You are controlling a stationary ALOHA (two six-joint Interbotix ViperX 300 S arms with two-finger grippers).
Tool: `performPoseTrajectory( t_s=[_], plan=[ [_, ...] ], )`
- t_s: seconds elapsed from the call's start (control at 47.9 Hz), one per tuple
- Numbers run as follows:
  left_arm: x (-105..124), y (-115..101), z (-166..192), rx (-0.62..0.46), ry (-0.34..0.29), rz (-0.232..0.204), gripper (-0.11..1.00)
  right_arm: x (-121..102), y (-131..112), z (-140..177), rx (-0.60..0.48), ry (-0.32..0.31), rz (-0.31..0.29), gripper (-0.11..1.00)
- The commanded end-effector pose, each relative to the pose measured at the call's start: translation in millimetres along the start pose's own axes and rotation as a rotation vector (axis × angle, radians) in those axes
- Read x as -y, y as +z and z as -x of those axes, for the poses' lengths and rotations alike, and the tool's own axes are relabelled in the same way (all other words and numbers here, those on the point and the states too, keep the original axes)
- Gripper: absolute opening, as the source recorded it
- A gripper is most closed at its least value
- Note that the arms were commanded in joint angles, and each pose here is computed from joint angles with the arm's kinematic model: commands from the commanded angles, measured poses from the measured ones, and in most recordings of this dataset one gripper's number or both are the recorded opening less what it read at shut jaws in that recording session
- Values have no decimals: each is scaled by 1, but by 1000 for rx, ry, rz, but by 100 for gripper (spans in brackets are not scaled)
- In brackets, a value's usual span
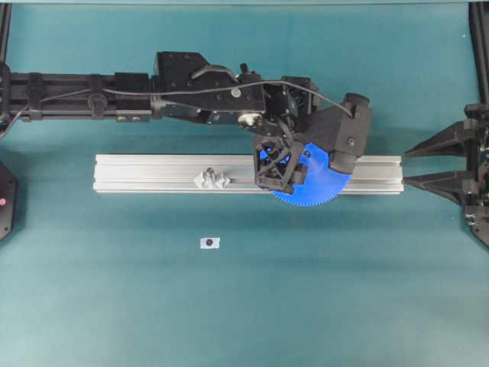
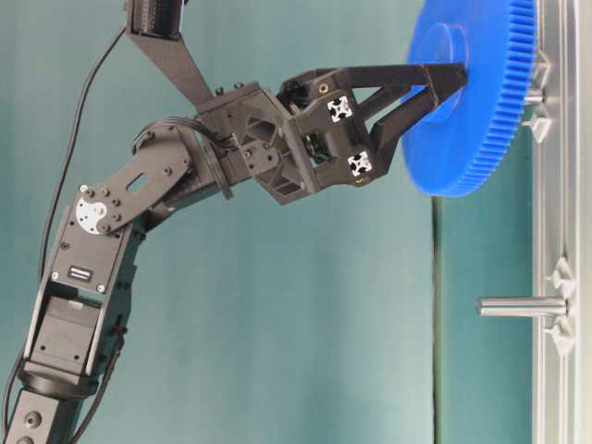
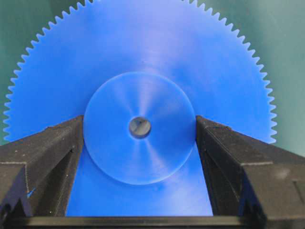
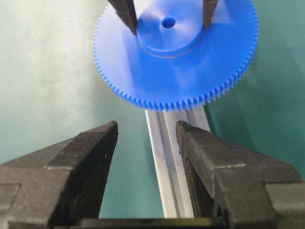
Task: Insert the large gear onto the shaft.
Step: 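Align the gear's center hole above the right-hand shaft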
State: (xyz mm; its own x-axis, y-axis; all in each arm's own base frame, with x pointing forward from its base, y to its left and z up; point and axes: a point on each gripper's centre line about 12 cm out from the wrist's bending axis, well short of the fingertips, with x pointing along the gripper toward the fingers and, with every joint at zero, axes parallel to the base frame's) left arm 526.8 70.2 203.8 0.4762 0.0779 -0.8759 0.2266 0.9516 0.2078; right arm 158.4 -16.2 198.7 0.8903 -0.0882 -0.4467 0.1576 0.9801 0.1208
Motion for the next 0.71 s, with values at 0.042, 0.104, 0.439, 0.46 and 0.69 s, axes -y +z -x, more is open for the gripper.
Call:
performPoseTrajectory(
  t_s=[0.042,0.104,0.439,0.46,0.69],
  plan=[
    [-19,-4,11,7,28,28,79,-1,7,1,17,4,-11,60],
    [-18,-6,10,3,26,29,79,-1,7,1,17,4,-11,60],
    [-19,-14,7,-35,14,45,81,-1,8,0,20,4,-13,60],
    [-20,-14,8,-35,13,51,83,-1,8,1,21,4,-15,60],
    [-29,-18,13,-34,23,72,80,-2,7,0,19,8,-72,60]
  ],
)
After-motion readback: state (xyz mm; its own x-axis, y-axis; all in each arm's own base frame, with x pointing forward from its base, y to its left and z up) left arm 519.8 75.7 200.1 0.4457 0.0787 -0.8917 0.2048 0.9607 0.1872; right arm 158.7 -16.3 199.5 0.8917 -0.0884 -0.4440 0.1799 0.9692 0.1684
